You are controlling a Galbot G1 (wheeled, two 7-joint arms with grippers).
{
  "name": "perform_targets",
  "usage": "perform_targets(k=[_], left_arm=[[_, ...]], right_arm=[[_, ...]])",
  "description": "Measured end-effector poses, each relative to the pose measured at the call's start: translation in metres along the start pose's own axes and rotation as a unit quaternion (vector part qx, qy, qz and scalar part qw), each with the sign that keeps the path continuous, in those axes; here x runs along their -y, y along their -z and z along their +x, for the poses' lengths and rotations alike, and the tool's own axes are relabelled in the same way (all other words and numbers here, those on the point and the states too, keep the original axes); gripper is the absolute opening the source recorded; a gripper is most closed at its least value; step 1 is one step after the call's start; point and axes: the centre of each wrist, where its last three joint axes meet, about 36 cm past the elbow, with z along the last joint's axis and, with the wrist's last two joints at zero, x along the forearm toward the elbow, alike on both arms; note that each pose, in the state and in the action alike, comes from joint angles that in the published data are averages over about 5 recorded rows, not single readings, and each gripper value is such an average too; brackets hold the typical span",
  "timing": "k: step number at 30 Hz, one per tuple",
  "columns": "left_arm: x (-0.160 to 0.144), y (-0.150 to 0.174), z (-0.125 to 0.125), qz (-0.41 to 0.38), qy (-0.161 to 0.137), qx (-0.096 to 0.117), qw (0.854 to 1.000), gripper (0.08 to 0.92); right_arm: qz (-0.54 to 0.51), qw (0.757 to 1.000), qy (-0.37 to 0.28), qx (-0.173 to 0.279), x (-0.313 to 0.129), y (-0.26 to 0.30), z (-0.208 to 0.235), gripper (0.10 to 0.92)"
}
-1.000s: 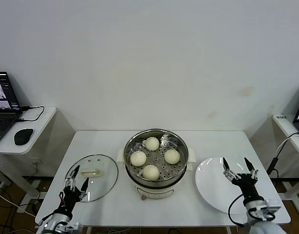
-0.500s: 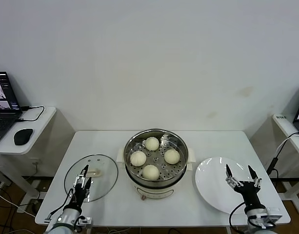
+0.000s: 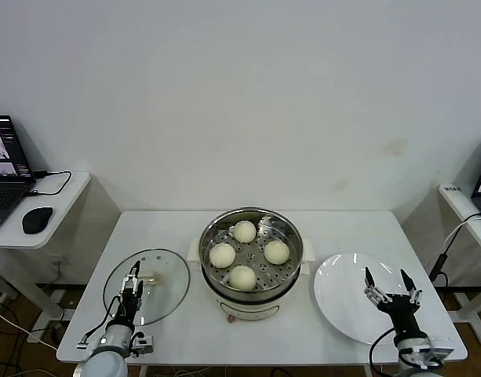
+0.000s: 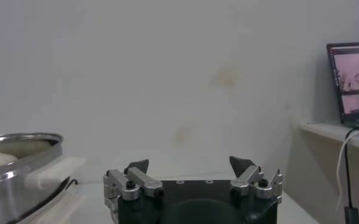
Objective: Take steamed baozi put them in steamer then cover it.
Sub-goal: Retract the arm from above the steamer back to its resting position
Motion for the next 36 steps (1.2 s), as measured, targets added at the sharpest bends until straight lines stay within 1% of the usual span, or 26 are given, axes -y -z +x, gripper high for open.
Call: perform_targets(k=[9, 20, 36], left_arm=[[0.003, 0.003, -0.016, 0.001, -0.003, -0.013, 1.0, 0.823], [0.006, 0.011, -0.033, 0.007, 0.009, -0.037, 0.999, 0.823], [0.014, 0.017, -0.051, 0.025, 0.019, -0.051, 0.998, 0.823]], right_arm=[[-0.002, 1.0, -0.004, -0.001, 0.002, 0.0, 0.0, 0.822], [-0.006, 1.0, -0.01, -0.004, 0.004, -0.002, -0.001, 0.823], [-0.007, 1.0, -0.012, -0.008, 0.006, -0.006, -0.005, 0.823]])
